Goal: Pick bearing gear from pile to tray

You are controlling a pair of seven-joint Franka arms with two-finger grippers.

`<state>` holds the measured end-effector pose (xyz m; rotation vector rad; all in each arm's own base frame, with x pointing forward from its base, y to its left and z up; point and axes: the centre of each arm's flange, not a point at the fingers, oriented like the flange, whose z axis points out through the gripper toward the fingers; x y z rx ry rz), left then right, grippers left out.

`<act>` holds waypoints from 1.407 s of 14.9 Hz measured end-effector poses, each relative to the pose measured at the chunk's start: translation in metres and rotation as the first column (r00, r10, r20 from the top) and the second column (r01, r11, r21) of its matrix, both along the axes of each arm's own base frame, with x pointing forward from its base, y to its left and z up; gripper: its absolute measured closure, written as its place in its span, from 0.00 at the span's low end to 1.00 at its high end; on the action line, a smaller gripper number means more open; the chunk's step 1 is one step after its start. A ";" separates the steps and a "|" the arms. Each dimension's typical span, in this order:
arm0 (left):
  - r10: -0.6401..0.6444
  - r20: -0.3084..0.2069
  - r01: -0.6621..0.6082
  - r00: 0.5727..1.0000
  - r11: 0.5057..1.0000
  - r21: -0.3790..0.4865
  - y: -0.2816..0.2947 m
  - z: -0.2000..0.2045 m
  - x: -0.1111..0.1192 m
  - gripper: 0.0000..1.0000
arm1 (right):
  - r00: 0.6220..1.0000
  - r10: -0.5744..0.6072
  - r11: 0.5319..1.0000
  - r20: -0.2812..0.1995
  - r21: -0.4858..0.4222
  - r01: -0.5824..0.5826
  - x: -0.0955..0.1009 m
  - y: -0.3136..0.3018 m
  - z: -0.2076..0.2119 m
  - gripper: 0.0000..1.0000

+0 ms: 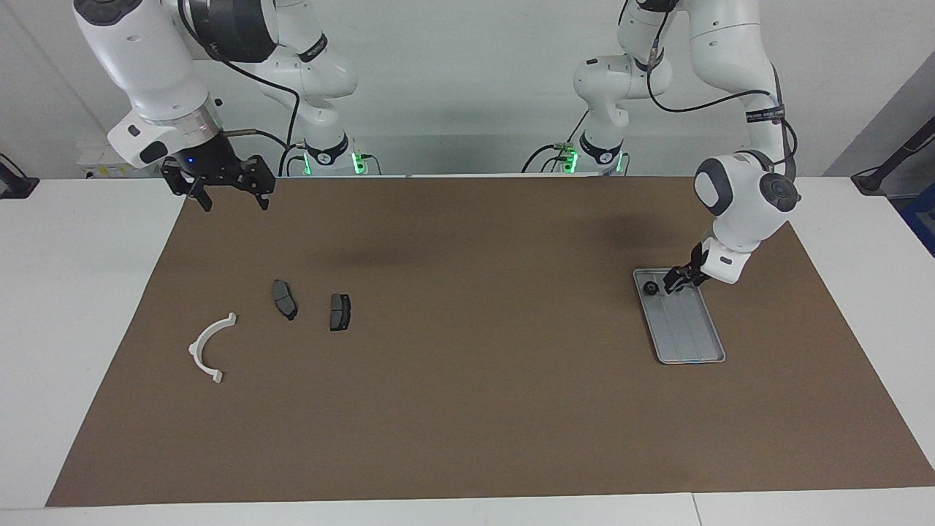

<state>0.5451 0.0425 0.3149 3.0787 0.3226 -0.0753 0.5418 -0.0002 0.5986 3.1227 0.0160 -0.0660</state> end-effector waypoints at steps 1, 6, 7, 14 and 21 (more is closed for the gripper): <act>-0.002 0.004 0.002 1.000 1.000 -0.002 0.000 0.013 0.007 0.18 | 1.000 0.000 1.000 0.000 0.000 0.000 0.000 0.000 0.000 0.00; -0.025 0.040 0.025 0.999 1.000 -0.010 -0.022 0.098 0.043 0.00 | 1.000 0.000 1.000 0.000 0.000 0.000 0.000 0.000 0.000 0.00; -0.022 0.045 0.023 0.999 1.000 -0.010 -0.031 0.103 0.045 0.00 | 1.000 0.000 1.000 0.000 0.000 0.000 0.000 0.000 0.000 0.00; 0.041 0.055 -0.040 0.998 0.999 -0.012 -0.076 0.114 0.050 0.00 | 1.000 0.000 1.000 0.000 0.000 0.000 0.000 0.000 0.000 0.00; 0.087 0.047 -0.086 0.995 0.996 -0.013 -0.138 0.114 0.045 0.00 | 1.000 0.000 1.000 0.000 0.000 0.000 0.000 0.000 0.000 0.00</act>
